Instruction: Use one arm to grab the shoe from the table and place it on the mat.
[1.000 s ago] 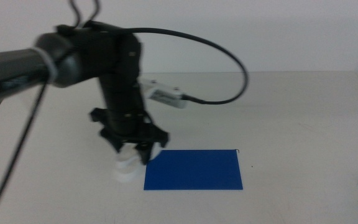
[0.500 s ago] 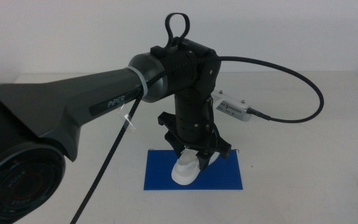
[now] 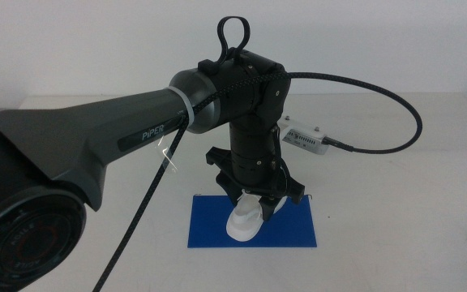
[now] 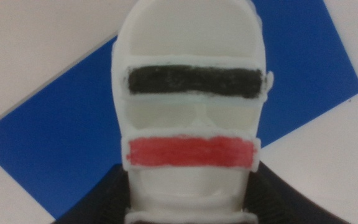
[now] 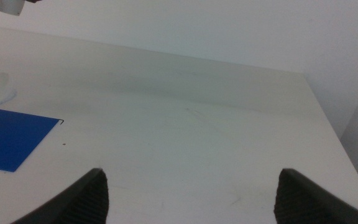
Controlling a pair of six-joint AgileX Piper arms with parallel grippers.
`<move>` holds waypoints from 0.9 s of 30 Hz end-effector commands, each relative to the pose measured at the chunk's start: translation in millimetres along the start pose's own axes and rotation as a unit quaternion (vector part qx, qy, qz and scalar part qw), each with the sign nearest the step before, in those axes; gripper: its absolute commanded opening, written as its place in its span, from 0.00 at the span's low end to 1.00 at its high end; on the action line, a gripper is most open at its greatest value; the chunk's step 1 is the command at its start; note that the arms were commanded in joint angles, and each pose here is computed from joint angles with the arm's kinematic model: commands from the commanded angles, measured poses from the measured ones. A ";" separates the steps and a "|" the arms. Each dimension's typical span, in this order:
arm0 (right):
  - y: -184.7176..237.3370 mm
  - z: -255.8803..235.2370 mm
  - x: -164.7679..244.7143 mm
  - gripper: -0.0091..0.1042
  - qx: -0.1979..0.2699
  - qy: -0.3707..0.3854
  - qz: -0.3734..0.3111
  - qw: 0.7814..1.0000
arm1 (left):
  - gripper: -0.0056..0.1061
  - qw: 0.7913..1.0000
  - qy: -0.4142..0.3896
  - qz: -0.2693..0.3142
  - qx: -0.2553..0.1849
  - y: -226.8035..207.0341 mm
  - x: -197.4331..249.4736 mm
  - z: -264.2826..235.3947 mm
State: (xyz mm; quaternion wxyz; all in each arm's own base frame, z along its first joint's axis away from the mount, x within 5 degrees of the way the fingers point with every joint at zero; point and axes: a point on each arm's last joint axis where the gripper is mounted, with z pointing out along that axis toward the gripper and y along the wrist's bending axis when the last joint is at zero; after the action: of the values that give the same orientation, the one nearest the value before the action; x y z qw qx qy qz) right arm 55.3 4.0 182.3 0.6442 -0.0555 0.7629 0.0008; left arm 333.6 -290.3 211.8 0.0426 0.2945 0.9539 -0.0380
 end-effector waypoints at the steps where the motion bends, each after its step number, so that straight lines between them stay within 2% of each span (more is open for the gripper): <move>1: -0.3 0.5 -4.7 0.77 0.002 -0.032 -0.011 0.999 | 0.04 1.000 0.001 -0.018 0.007 -3.3 7.9 -34.6; 6: -0.3 0.5 -4.7 0.77 0.002 -0.032 -0.011 0.999 | 0.04 0.995 0.001 -0.100 0.008 -3.6 7.9 -34.6; 9: -0.3 0.5 -4.7 0.77 0.002 -0.032 -0.011 0.999 | 0.04 0.982 0.004 -0.188 0.015 -4.9 8.0 -34.6; 13: -0.3 0.5 -4.7 0.77 0.002 -0.032 -0.011 0.999 | 0.04 0.949 0.008 -0.314 0.019 -5.9 8.1 -34.7; 18: -0.3 0.5 -4.7 0.77 0.002 -0.032 -0.011 0.999 | 0.04 0.904 0.009 -0.428 0.018 -5.8 7.9 -34.7; 21: -0.3 0.5 -4.7 0.77 0.002 -0.032 -0.011 0.999 | 0.04 0.860 0.011 -0.510 0.017 -5.8 7.9 -34.7; 27: -0.3 0.5 -4.7 0.77 0.002 -0.032 -0.011 0.999 | 0.04 0.742 0.014 -0.670 0.014 -5.7 7.9 -34.6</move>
State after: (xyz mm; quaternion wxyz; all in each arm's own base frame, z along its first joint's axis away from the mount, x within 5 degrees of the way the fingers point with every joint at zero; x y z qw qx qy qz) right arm 55.3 4.0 182.3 0.6442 -0.0555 0.7629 0.0008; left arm 331.8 -292.4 211.9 -0.0021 -0.3638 0.9294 -0.0627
